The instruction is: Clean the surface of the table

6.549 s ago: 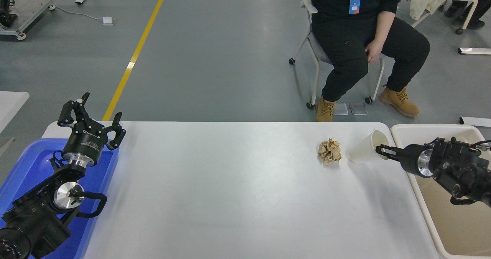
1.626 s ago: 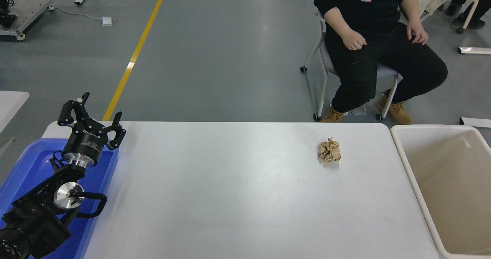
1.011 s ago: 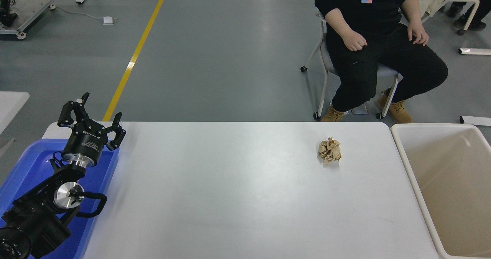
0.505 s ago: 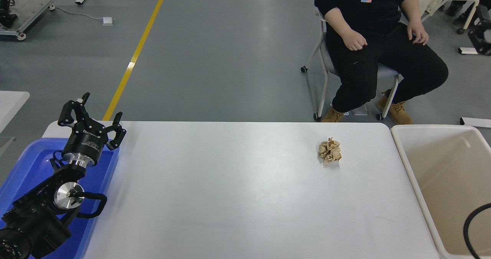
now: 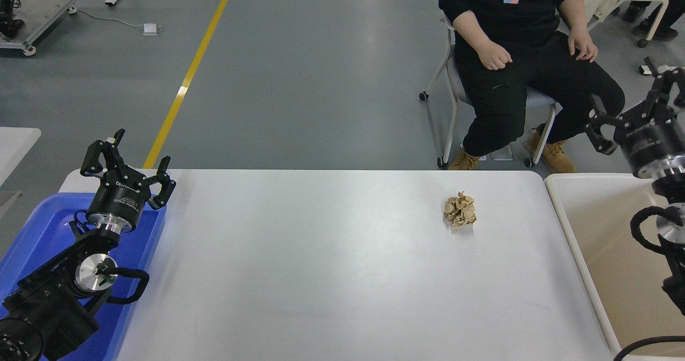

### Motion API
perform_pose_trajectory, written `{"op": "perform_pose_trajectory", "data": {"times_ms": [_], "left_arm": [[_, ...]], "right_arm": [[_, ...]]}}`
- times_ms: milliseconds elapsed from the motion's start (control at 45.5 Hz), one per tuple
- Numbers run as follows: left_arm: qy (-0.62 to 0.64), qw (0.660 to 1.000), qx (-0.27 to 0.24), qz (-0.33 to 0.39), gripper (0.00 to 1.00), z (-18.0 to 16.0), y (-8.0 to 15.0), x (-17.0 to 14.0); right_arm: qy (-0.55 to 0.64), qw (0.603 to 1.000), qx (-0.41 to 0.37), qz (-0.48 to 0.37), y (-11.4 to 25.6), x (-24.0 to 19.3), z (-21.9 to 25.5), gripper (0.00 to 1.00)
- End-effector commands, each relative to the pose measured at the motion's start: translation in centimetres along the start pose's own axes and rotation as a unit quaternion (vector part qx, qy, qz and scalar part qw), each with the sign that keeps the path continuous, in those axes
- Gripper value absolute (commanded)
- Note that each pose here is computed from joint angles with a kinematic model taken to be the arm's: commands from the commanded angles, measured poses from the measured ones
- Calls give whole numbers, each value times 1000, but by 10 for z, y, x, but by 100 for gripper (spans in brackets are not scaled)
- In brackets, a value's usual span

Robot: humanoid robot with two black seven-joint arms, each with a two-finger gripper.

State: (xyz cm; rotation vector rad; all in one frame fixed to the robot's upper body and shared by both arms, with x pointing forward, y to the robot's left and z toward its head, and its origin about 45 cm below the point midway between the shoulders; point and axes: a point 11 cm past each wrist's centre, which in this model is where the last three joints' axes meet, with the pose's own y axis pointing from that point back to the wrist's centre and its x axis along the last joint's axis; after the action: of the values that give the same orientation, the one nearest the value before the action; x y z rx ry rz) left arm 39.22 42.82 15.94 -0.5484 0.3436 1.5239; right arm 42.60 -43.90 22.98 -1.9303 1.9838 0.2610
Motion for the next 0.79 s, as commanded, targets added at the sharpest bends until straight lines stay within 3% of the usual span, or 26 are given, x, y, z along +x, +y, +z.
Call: {"op": "perform_pose_trajectory", "data": {"times_ms": [0, 484, 769], "left_arm": [[0, 1000, 0, 0, 100, 0, 0, 0], [0, 1000, 0, 0, 100, 0, 0, 0], [0, 1000, 0, 0, 100, 0, 0, 0]], "right_arm": [[2, 1000, -22, 10, 10, 4, 29, 99], [29, 999, -3, 14, -5, 11, -2, 99], [129, 989, -40, 54, -6, 57, -32, 99]]}}
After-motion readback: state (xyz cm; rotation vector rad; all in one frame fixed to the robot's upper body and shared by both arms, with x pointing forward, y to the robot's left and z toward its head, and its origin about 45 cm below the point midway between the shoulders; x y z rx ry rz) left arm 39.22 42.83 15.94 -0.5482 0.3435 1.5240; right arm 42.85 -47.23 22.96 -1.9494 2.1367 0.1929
